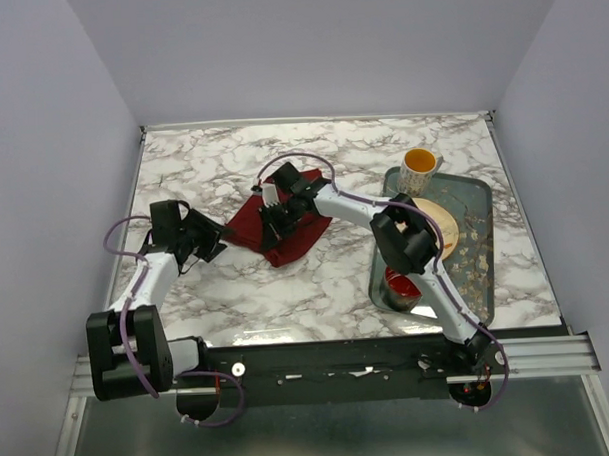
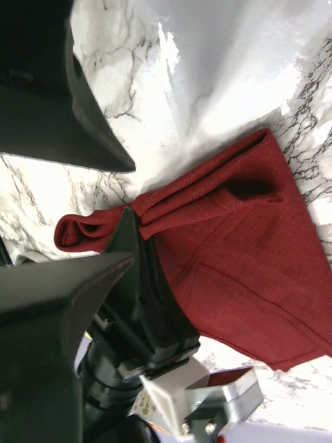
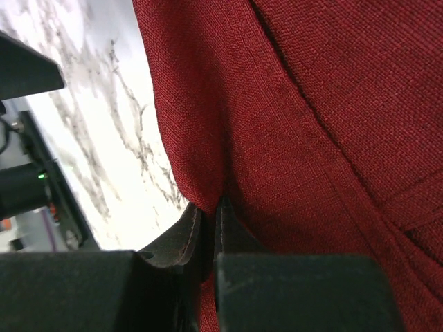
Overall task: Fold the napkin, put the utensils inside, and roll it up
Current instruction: Roll the napkin with the utensil
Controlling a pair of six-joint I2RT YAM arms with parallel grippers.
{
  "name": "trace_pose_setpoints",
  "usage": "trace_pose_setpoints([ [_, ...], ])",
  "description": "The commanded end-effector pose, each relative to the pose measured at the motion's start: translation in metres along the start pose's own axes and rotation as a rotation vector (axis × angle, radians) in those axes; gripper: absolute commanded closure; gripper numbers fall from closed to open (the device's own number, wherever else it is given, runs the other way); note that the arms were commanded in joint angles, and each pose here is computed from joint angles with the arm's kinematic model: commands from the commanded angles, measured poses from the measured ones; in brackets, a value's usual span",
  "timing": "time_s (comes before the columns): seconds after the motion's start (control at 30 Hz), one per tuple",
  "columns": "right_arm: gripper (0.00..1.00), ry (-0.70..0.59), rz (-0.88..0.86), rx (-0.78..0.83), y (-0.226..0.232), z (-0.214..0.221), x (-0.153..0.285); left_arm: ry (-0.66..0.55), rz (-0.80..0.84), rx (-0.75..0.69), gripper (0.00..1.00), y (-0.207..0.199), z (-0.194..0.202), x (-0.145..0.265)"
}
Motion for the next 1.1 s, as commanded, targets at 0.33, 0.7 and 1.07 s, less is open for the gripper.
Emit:
trace_pose_setpoints([
  [0.33, 0.99, -0.026, -0.177, -0.127, 0.001, 0.015, 0.000, 0.039, 0.042, -0.103, 0.45, 0.013, 0.021, -0.001],
  [0.7, 0.99, -0.052, -0.134, -0.114, -0.006, 0.026, -0.002, 0.107, 0.000, 0.036, 0.37, 0.003, 0.031, -0.021],
  [1.07, 0.99, -0.053, -0.111, -0.098, -0.010, 0.029, -0.003, 0.077, -0.098, 0.035, 0.31, -0.011, 0.036, -0.035],
])
Point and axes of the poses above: each gripper's point midway between its finger pads, its own x axis back along the fingers, its own y axis along the line the jaws close on, z = x × y, the point moved 5 cm from there along x, back along the fingers, and after that the axes turned 8 degrees about x, right-handed, at the moved point
